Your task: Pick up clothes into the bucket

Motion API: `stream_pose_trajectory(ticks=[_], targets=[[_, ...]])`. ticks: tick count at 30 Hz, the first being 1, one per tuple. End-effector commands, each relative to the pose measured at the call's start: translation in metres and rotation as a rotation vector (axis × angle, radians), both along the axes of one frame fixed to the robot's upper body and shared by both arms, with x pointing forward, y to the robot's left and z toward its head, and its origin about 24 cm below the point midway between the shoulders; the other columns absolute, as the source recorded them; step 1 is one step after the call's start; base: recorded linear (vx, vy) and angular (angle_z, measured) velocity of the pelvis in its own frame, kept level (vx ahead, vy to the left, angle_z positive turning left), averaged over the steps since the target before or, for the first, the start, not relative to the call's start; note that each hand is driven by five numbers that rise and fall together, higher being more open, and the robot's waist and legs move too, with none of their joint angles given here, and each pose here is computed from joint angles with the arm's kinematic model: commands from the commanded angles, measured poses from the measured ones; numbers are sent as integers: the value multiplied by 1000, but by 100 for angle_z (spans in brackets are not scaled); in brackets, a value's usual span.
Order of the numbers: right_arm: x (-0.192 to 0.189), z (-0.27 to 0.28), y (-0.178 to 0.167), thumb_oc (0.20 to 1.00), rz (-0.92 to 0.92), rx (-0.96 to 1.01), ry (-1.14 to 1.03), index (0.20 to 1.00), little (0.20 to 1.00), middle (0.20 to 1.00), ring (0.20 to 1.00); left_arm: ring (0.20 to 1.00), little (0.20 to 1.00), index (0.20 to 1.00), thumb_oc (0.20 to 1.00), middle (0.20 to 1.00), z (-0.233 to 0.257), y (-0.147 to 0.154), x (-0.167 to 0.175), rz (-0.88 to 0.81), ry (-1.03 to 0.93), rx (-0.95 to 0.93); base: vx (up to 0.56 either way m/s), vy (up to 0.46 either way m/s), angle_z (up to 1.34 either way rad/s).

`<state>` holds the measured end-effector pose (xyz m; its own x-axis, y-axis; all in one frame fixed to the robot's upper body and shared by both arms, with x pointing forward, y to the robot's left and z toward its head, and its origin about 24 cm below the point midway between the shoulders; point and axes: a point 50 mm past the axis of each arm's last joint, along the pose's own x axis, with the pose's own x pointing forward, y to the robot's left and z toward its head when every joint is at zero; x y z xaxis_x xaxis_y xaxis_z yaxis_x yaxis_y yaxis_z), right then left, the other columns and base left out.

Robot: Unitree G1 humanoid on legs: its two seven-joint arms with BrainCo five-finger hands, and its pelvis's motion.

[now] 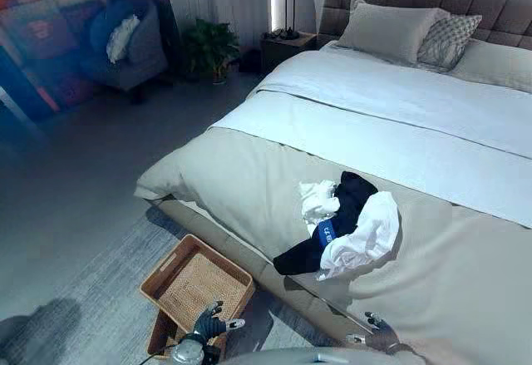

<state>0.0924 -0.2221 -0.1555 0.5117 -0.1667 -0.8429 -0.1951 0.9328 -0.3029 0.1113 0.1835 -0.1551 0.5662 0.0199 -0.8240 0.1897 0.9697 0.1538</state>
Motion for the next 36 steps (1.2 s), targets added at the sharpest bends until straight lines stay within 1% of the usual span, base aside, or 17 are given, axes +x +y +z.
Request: stream_pose_trajectory(ticks=[1, 13, 16, 19, 20, 21, 22, 23, 26, 27, 29, 30, 31, 32, 33, 34, 36], targets=[[29, 5, 10, 1000, 65, 9, -67, 1000, 1000, 1000, 1000, 1000, 1000, 1000, 1000, 1000, 4, 3, 18, -14, -41, 15, 165, 363, -13], [37, 9, 10, 1000, 36, 2, -112, 1000, 1000, 1000, 1000, 1000, 1000, 1000, 1000, 1000, 2, 7, 13, 10, -21, 32, 0, 0, 0], [63, 24, 10, 1000, 24, -2, -245, 1000, 1000, 1000, 1000, 1000, 1000, 1000, 1000, 1000, 4, 10, 16, 13, -34, 48, 0, 0, 0], [93, 47, 11, 1000, 95, -41, -406, 1000, 1000, 1000, 1000, 1000, 1000, 1000, 1000, 1000, 7, 12, 20, 14, -63, 60, 0, 0, 0], [93, 47, 11, 1000, 95, -41, -405, 1000, 1000, 1000, 1000, 1000, 1000, 1000, 1000, 1000, 7, 12, 20, 14, -63, 60, 0, 0, 0], [112, 64, 8, 1000, 132, -82, -503, 1000, 1000, 1000, 1000, 1000, 1000, 1000, 1000, 1000, 10, 14, 25, 14, -96, 65, 0, 0, 0], [112, 64, 8, 1000, 132, -82, -503, 1000, 1000, 1000, 1000, 1000, 1000, 1000, 1000, 1000, 10, 14, 26, 14, -96, 65, -33, 5, -1], [134, 88, 6, 1000, 148, -111, -629, 1000, 1000, 1000, 1000, 1000, 1000, 1000, 1000, 1000, 14, 17, 31, 20, -123, 73, -49, 4, 0], [161, 123, -3, 1000, 98, -165, -807, 1000, 1000, 1000, 1000, 1000, 1000, 1000, 1000, 1000, 20, 19, 41, 30, -175, 80, -76, 5, 0], [161, 123, -3, 1000, 97, -165, -808, 1000, 1000, 1000, 1000, 1000, 1000, 1000, 1000, 1000, 20, 19, 41, 30, -175, 80, -71, 0, 0], [176, 146, -9, 1000, 54, -206, -915, 1000, 1000, 1000, 1000, 1000, 1000, 1000, 1000, 1000, 24, 18, 48, 31, -205, 81, -115, 5, 2], [188, 167, -19, 1000, 9, -296, -1009, 1000, 1000, 1000, 1000, 1000, 1000, 1000, 1000, 1000, 27, 15, 55, 31, -234, 84, -124, 7, 4], [188, 167, -19, 1000, 9, -297, -1010, 1000, 1000, 1000, 1000, 1000, 1000, 1000, 1000, 1000, 27, 15, 55, 31, -235, 84, -159, 18, 4], [197, 184, -28, 1000, -42, -380, -1080, 1000, 1000, 1000, 1000, 1000, 1000, 1000, 1000, 1000, 32, 12, 63, 36, -272, 83, -115, 12, 4], [201, 193, -35, 1000, -102, -410, -1122, 1000, 1000, 1000, 1000, 1000, 1000, 1000, 1000, 1000, 19, 7, 47, 29, -191, 93, -161, 4, 7], [204, 198, -38, 1000, -103, -458, -1137, 1000, 1000, 1000, 1000, 1000, 1000, 1000, 1000, 1000, 19, 5, 50, 27, -192, 111, -104, -8, 17], [206, 200, -40, 1000, -135, -479, -1140, 1000, 1000, 1000, 1000, 1000, 1000, 1000, 1000, 1000, 22, -1, 55, 23, -221, 107, -49, 1, 16]])
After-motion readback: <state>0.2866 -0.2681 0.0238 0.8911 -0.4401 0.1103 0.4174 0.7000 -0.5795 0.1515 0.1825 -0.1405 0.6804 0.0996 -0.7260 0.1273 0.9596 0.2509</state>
